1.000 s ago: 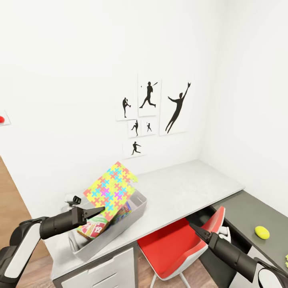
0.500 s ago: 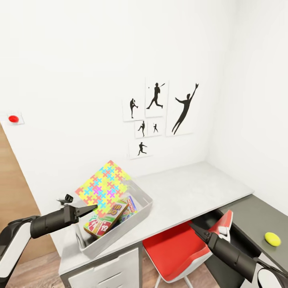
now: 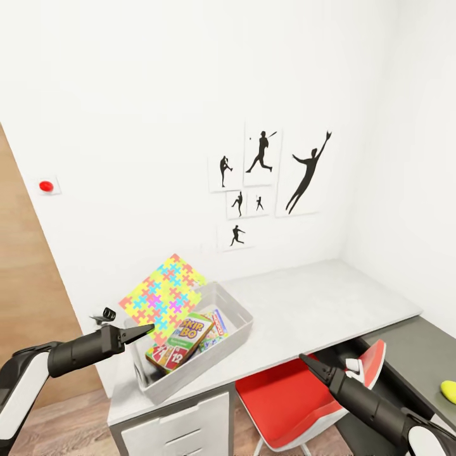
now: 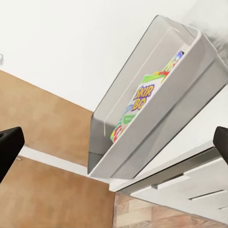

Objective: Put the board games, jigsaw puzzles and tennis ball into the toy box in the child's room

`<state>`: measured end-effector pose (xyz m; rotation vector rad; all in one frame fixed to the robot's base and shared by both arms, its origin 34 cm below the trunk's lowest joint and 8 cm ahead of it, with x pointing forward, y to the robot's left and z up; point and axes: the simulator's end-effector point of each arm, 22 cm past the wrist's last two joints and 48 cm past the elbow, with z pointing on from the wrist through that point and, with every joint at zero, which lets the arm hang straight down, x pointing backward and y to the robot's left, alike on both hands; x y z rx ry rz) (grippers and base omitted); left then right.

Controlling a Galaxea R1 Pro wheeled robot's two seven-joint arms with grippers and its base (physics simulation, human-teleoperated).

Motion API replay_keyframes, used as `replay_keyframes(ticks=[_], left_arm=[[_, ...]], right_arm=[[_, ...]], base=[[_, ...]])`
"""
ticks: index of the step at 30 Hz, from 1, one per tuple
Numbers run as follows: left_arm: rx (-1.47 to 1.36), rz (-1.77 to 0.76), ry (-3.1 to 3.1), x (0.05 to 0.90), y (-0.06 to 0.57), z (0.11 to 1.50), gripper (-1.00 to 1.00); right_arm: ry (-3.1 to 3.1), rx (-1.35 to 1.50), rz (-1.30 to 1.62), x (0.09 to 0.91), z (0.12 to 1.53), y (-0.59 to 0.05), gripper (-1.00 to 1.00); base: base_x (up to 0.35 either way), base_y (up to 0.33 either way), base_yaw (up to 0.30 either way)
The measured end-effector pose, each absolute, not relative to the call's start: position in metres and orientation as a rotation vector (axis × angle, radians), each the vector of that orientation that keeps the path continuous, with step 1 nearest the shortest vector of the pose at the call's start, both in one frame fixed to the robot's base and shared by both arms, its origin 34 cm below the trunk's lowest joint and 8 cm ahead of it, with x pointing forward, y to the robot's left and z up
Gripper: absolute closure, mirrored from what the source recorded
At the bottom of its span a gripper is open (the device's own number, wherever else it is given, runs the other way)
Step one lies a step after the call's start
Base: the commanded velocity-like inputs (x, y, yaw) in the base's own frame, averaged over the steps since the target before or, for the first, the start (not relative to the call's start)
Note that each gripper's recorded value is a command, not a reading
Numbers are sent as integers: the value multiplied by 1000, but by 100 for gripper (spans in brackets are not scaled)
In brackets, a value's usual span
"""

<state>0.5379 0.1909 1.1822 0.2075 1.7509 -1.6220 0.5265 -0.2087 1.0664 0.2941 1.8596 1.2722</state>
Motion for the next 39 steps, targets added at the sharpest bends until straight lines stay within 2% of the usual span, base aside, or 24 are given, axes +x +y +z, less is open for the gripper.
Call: replay_keyframes(ticks=[30,39], left_arm=[[166,-1611,1798,551,194,1162,100],[-28,-1552,1921,658,232,1144,100]], right_arm=[[1892,319,1272,529,1051,-211,-100],[1891,317,1273,529,1052,-211,-100]], base=[[0,0,0],[0,0,0]])
